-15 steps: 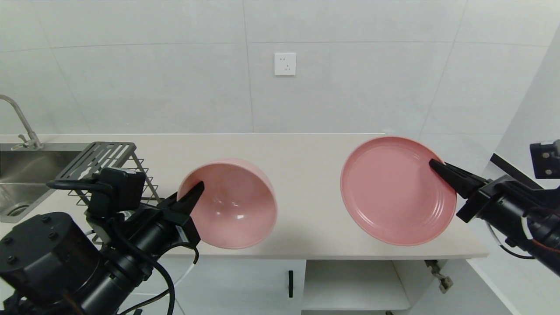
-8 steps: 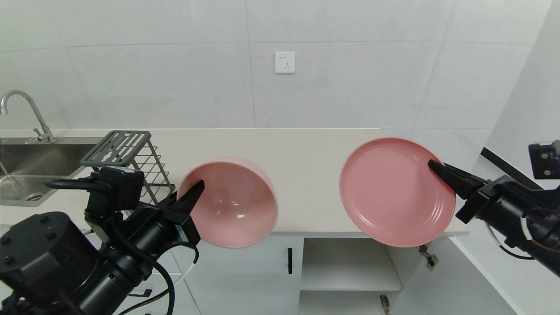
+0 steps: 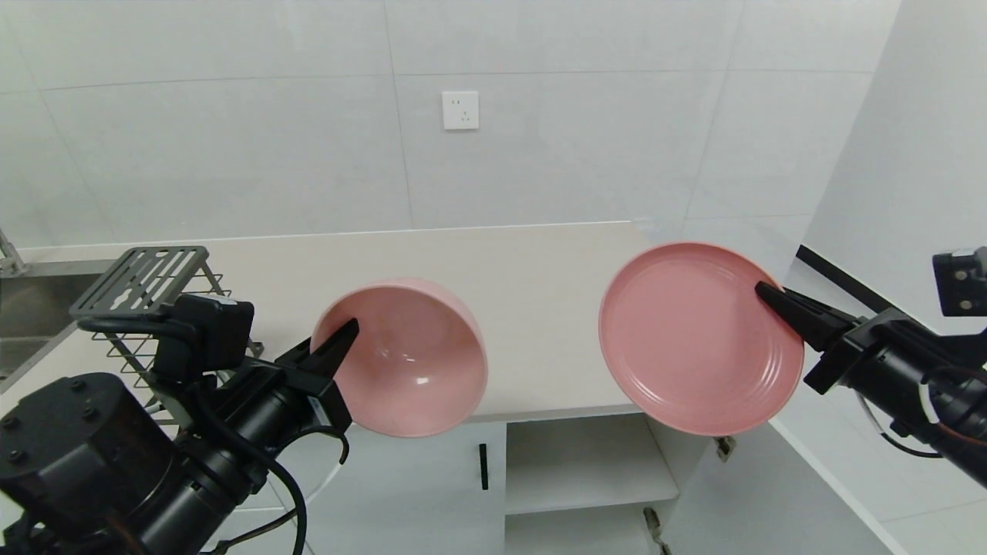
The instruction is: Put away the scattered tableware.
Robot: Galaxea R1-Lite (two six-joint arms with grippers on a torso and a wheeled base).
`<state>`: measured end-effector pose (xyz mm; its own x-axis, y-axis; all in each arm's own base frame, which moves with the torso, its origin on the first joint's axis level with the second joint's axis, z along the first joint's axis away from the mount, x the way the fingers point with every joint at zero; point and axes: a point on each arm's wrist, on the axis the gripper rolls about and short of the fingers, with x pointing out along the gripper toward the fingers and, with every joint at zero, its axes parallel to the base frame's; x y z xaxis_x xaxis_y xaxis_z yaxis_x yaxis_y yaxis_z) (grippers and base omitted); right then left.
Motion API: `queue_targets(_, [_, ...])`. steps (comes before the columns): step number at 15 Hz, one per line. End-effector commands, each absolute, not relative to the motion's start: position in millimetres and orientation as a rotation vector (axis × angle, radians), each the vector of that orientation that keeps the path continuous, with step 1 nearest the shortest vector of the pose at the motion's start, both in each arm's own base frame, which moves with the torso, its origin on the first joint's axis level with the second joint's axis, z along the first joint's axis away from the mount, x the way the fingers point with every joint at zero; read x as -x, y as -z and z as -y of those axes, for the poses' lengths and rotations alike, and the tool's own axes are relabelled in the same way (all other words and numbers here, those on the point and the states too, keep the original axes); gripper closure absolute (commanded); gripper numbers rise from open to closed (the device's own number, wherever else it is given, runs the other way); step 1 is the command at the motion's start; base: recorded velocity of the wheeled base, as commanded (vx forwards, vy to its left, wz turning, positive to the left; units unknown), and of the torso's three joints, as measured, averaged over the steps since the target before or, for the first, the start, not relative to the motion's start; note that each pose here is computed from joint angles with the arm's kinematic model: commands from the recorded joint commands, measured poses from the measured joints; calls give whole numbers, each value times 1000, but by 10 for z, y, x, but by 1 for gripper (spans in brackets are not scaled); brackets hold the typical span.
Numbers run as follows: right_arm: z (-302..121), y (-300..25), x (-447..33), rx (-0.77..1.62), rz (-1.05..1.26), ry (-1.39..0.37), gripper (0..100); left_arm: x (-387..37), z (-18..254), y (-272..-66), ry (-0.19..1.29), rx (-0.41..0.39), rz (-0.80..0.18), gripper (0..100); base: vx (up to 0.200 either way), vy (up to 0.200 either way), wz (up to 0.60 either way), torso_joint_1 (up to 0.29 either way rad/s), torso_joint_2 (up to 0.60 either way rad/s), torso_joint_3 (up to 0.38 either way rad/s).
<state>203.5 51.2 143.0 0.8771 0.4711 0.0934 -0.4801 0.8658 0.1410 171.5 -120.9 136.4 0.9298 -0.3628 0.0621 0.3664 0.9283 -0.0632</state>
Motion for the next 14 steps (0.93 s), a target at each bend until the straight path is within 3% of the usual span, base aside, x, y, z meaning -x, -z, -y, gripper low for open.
queue_targets(1, [-511, -1443, -2028, -162, 64, -500, 100, -1714, 1212, -1360, 375, 73, 48, 100, 0, 0, 0, 0, 0, 0])
queue_targets(6, [-526, -1453, -2008, -140, 73, -508, 100, -1712, 1211, -1363, 375, 74, 50, 100, 0, 0, 0, -56, 113, 56])
queue_targets(14, [-535, -1435, -1991, -119, 69, -513, 100, -1710, 1214, -1363, 377, 74, 49, 100, 0, 0, 0, -267, 534, 258])
